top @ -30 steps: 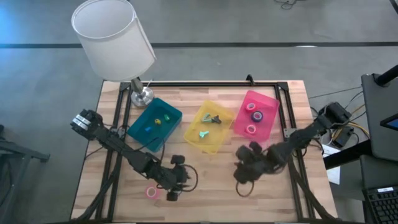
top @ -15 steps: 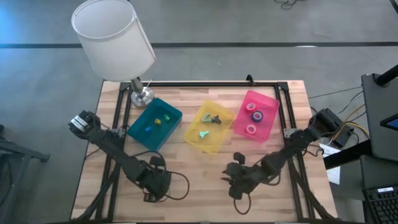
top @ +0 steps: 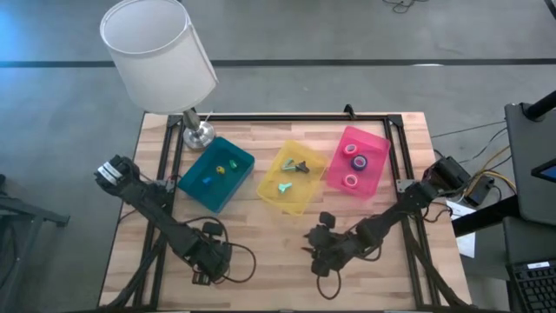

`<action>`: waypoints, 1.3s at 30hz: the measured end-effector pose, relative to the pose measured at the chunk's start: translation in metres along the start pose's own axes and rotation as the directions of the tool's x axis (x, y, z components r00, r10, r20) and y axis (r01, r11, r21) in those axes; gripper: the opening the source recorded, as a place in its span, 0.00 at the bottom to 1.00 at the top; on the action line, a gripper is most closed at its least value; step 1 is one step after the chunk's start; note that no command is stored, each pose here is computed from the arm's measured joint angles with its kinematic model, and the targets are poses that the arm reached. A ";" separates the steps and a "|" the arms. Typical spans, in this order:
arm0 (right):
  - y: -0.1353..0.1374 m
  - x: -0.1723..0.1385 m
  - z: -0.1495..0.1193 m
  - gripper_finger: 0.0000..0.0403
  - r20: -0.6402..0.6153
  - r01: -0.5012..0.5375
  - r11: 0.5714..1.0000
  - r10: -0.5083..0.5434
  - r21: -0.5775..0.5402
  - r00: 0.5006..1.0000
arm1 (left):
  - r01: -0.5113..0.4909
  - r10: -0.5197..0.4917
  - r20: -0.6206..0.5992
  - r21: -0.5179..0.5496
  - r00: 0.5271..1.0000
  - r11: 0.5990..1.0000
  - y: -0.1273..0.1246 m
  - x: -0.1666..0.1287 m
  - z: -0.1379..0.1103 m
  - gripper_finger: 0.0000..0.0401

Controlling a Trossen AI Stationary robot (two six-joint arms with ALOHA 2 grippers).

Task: Pick and place Stapler, Stapler remover, tape
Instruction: Put the pink tape into the pink bin

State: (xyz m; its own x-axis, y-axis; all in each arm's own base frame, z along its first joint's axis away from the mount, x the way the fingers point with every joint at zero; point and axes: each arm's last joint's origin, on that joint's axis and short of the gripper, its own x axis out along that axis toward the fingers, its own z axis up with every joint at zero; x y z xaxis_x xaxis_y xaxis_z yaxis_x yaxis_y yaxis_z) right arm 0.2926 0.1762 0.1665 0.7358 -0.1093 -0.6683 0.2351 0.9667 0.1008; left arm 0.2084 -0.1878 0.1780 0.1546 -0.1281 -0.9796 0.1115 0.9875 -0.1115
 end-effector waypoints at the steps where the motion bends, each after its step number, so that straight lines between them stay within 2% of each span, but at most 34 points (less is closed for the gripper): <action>1: 0.001 0.000 0.001 0.45 0.004 -0.003 1.000 0.003 0.003 1.000 | 0.012 -0.012 0.001 -0.005 1.000 1.000 0.000 0.002 -0.001 0.37; 5: -0.001 0.000 0.001 0.46 0.003 0.002 1.000 -0.002 0.004 1.000 | 0.080 -0.080 0.004 -0.028 0.997 0.996 0.000 0.010 -0.003 0.37; 11: -0.005 0.004 0.005 0.43 0.009 0.017 0.999 -0.017 0.046 1.000 | 0.057 -0.056 0.019 -0.047 0.998 0.997 0.004 0.017 -0.006 0.37; 14: -0.006 0.005 0.008 0.41 0.025 0.012 0.999 -0.013 0.053 1.000 | 0.092 -0.089 0.063 -0.044 0.994 0.995 0.004 0.020 -0.004 0.35; 20: -0.010 0.009 0.017 0.35 0.067 -0.001 0.996 -0.005 0.087 0.998 | 0.149 -0.136 0.175 -0.063 0.975 0.987 0.006 0.019 0.011 0.20; 23: -0.013 0.011 0.021 0.33 0.089 -0.006 0.994 -0.004 0.112 0.996 | 0.113 -0.084 0.258 -0.099 0.962 0.989 0.013 0.018 0.021 0.11; 27: -0.016 0.013 0.025 0.31 0.099 -0.003 0.992 -0.010 0.129 0.995 | 0.079 -0.041 0.411 -0.077 0.911 0.994 0.021 0.013 0.039 0.10; 30: -0.016 0.014 0.028 0.30 0.121 -0.025 0.988 0.006 0.150 0.993 | -0.008 0.040 0.550 -0.060 0.834 0.998 0.029 0.007 0.054 0.11; 34: -0.011 0.013 0.033 0.28 0.141 -0.122 0.978 0.098 0.169 0.985 | -0.097 0.133 0.692 -0.090 0.710 0.991 0.038 -0.003 0.071 0.18; 39: -0.003 0.010 0.041 0.27 0.179 -0.269 0.954 0.244 0.133 0.953 | -0.122 0.145 0.777 -0.089 0.613 0.989 0.045 -0.012 0.084 0.17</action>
State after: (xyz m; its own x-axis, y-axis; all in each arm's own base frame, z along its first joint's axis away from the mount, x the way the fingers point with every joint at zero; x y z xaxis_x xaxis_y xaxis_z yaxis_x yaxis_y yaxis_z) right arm 0.3252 0.1630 0.1894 0.8722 0.0900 -0.4808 0.1112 0.9207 0.3741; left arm 0.2939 -0.1499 0.1988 0.8736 -0.0066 -0.4865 0.0042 1.0000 -0.0060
